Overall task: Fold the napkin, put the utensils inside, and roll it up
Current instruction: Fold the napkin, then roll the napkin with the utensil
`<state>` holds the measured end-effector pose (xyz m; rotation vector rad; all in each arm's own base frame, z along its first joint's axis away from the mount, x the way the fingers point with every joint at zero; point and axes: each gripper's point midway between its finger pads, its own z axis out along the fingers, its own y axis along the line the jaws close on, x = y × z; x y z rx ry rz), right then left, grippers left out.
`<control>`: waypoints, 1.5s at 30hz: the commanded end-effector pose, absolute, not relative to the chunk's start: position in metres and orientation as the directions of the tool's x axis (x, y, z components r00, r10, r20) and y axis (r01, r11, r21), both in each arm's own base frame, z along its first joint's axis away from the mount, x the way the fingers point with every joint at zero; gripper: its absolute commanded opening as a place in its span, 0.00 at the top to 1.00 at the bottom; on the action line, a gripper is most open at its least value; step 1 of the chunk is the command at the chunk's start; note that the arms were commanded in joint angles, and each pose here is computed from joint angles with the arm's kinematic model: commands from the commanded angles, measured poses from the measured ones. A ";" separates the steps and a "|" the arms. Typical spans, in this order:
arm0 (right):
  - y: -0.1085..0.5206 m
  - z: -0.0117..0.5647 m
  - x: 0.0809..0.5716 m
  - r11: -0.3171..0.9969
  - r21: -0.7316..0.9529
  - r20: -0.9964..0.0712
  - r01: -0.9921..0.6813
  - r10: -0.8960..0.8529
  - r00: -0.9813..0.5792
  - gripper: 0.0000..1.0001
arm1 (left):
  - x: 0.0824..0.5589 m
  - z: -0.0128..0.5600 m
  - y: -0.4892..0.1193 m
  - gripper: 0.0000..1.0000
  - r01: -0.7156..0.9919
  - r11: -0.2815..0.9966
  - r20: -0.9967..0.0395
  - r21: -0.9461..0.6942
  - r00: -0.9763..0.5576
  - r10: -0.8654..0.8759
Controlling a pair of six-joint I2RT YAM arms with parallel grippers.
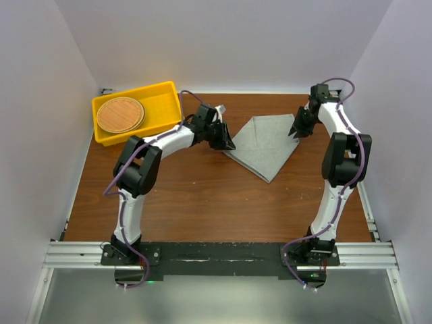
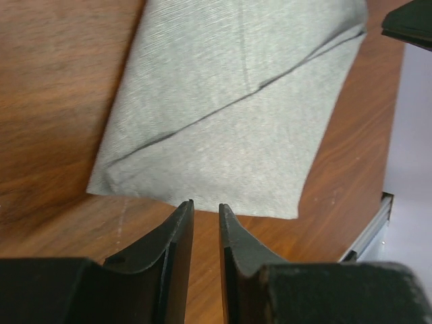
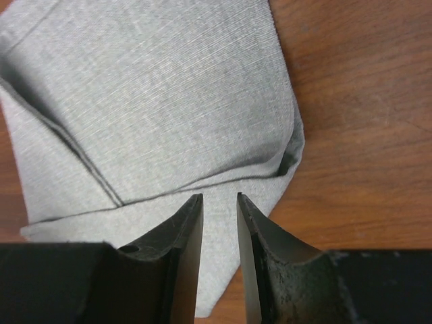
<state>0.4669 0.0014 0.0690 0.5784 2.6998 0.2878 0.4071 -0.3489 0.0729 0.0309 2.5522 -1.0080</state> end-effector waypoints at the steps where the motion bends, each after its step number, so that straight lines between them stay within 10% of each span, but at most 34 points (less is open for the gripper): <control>1: 0.006 0.095 0.457 0.891 0.308 -0.337 0.333 0.430 -0.838 0.71 | 0.408 0.107 -0.362 0.76 0.203 0.648 -0.381 -0.734 -0.913 -0.147; 23: -0.027 0.058 0.458 0.926 0.192 -0.333 0.326 0.374 -0.865 0.78 | 0.431 0.053 -0.335 0.77 0.208 0.771 -0.425 -0.602 -0.901 -0.089; 32: -0.013 0.104 0.453 0.950 0.173 -0.413 0.260 0.310 -0.856 0.52 | 0.429 0.133 -0.337 0.70 0.274 0.722 -0.490 -0.636 -0.865 -0.104; 38: 0.038 0.136 0.443 0.998 0.034 -0.487 0.045 0.056 -0.872 0.21 | 0.401 0.155 -0.307 0.65 0.217 0.713 -0.463 -0.667 -0.870 -0.168; 45: 0.134 0.130 0.416 0.912 -0.154 -0.526 -0.381 -0.402 -0.750 0.14 | 0.358 0.155 -0.243 0.60 0.152 0.731 -0.443 -0.665 -0.869 -0.222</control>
